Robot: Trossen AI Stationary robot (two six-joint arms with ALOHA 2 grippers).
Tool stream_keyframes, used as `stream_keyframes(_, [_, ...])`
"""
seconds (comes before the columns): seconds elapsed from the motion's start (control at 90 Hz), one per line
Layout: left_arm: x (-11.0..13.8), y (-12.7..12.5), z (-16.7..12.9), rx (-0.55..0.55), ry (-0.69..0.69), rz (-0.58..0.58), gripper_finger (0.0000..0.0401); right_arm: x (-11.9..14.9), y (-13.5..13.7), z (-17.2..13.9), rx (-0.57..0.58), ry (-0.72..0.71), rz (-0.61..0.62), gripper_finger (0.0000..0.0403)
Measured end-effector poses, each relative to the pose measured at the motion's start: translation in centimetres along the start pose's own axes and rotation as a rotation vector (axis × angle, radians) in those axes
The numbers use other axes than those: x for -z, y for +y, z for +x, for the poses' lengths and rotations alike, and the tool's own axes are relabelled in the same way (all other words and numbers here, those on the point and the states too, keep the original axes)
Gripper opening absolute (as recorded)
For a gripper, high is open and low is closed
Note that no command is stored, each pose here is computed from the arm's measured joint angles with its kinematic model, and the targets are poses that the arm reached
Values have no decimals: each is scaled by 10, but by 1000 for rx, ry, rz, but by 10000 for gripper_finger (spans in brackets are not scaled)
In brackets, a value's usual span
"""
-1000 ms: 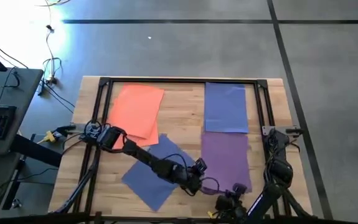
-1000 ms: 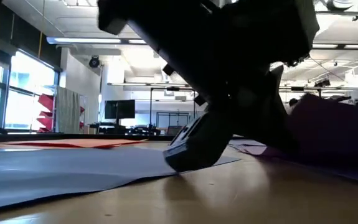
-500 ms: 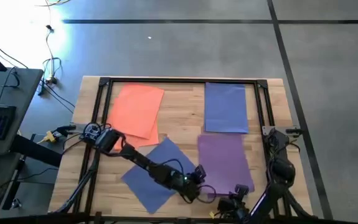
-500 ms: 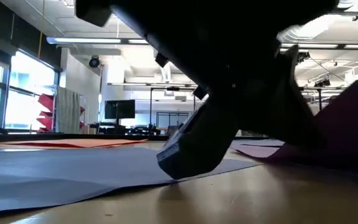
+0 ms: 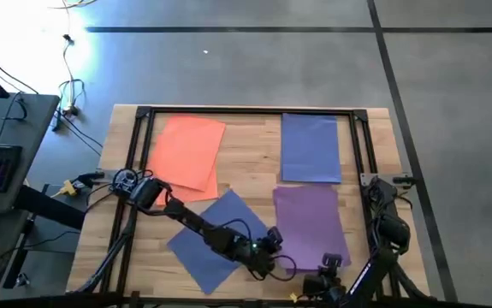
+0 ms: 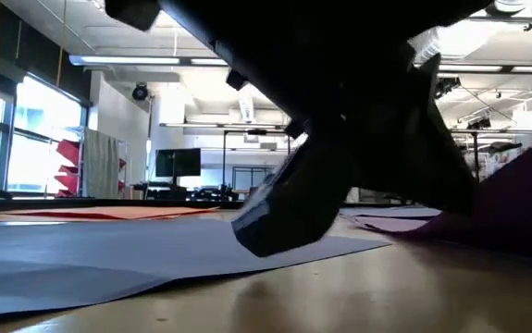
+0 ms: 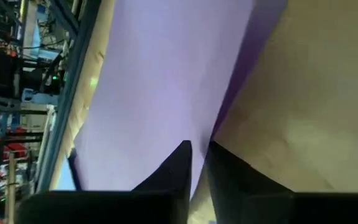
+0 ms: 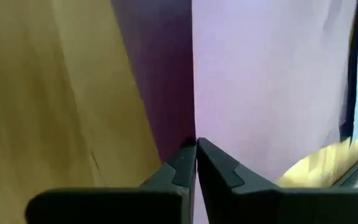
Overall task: Organize paper
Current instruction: Stack the purple paper on top of the purple paper
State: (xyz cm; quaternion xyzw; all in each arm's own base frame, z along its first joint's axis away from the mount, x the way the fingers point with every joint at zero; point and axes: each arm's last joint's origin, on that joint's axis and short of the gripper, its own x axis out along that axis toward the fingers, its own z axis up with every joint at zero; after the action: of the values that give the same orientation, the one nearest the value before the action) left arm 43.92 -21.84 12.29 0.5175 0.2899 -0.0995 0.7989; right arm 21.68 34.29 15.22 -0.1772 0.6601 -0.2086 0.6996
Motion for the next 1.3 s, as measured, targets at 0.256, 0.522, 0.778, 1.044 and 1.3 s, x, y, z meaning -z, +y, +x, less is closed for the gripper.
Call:
stream_keyframes(0.256, [3,6,-15,26,92,-35,74,10,5,-3,-35,54,-140,0])
stream_keyframes(0.522, [19,1,-16,-18,290,-33,69,11,5,-4,-17,15,-188,0])
stream_keyframes(0.778, [27,-9,-24,0,414,-47,54,6,2,0,97,-117,-480,0])
stream_keyframes(1.044, [43,3,-14,-13,459,-109,44,8,3,1,58,-64,-427,0])
stream_keyframes(1.3, [63,31,10,82,345,-236,41,38,15,-7,-2,-15,-126,0])
